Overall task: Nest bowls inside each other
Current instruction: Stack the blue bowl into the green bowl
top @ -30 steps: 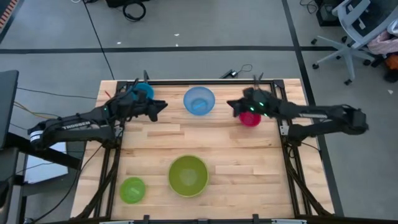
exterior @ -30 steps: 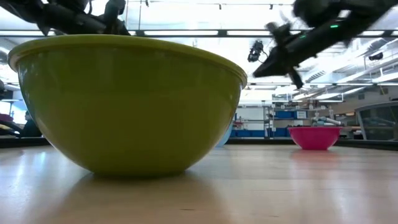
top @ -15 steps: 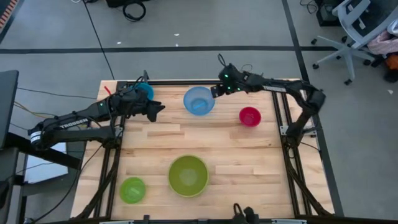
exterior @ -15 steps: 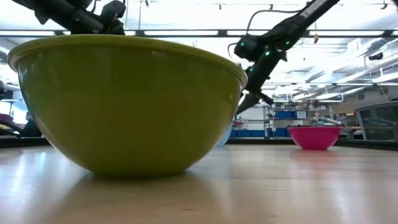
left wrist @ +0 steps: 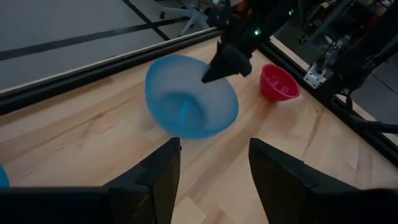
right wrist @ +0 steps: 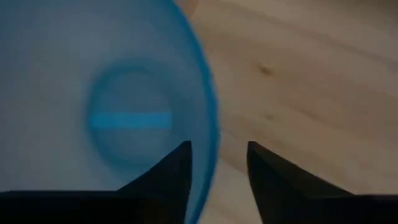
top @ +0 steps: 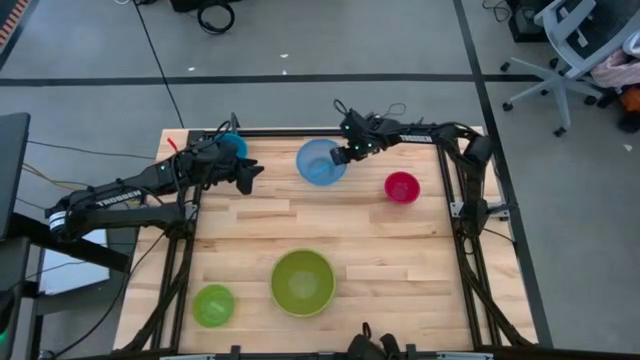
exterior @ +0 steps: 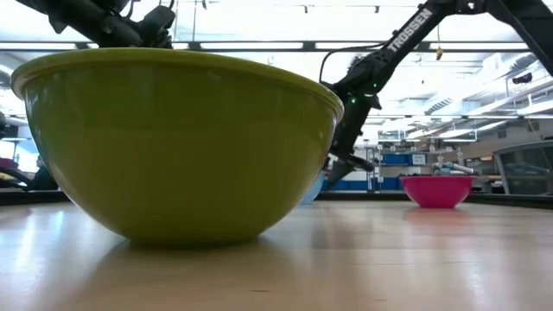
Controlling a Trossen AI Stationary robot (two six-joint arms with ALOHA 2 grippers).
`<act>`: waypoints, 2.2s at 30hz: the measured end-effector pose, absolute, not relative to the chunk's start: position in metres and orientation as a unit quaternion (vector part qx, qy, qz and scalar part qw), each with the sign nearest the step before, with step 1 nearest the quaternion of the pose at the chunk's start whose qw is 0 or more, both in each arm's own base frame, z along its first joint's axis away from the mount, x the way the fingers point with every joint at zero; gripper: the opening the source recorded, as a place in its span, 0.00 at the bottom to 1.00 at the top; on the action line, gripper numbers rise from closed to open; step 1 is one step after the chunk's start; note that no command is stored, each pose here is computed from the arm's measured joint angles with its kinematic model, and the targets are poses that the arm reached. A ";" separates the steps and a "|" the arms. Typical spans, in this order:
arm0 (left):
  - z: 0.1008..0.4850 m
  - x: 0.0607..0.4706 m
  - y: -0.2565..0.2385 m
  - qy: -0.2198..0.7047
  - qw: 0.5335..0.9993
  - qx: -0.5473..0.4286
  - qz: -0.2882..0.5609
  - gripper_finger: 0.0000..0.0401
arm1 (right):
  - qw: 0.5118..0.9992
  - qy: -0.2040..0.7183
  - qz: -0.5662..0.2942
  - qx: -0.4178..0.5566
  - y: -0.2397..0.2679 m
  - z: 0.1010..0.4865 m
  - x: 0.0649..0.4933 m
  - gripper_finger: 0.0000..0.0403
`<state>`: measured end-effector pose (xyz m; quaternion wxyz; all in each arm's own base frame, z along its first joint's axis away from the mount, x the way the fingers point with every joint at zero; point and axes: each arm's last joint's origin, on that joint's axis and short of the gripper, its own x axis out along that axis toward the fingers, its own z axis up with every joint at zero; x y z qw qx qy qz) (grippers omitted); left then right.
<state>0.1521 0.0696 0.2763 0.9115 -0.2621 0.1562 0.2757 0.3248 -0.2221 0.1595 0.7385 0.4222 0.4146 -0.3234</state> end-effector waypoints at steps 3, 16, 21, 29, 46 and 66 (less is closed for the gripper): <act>0.276 0.152 0.070 0.158 0.911 -0.263 0.276 0.48 | 0.745 0.426 -0.315 0.406 -0.214 0.164 0.327 0.21; 0.277 0.152 0.070 0.148 0.906 -0.274 0.288 0.48 | 0.829 0.392 -0.248 0.311 -0.130 0.249 0.336 0.03; 0.276 0.152 0.070 0.148 0.906 -0.274 0.288 0.48 | 0.839 0.385 -0.225 0.311 -0.087 0.262 0.342 0.03; 0.276 0.152 0.070 0.155 0.912 -0.255 0.281 0.48 | 0.869 0.354 -0.188 0.288 -0.035 0.266 0.360 0.03; 0.277 0.156 0.063 0.164 0.928 -0.237 0.235 0.48 | 0.896 0.354 -0.077 0.256 0.049 0.246 0.382 0.03; 0.268 0.157 0.054 0.190 0.889 -0.332 0.253 0.48 | 0.864 0.391 -0.124 0.293 0.097 0.208 0.384 0.18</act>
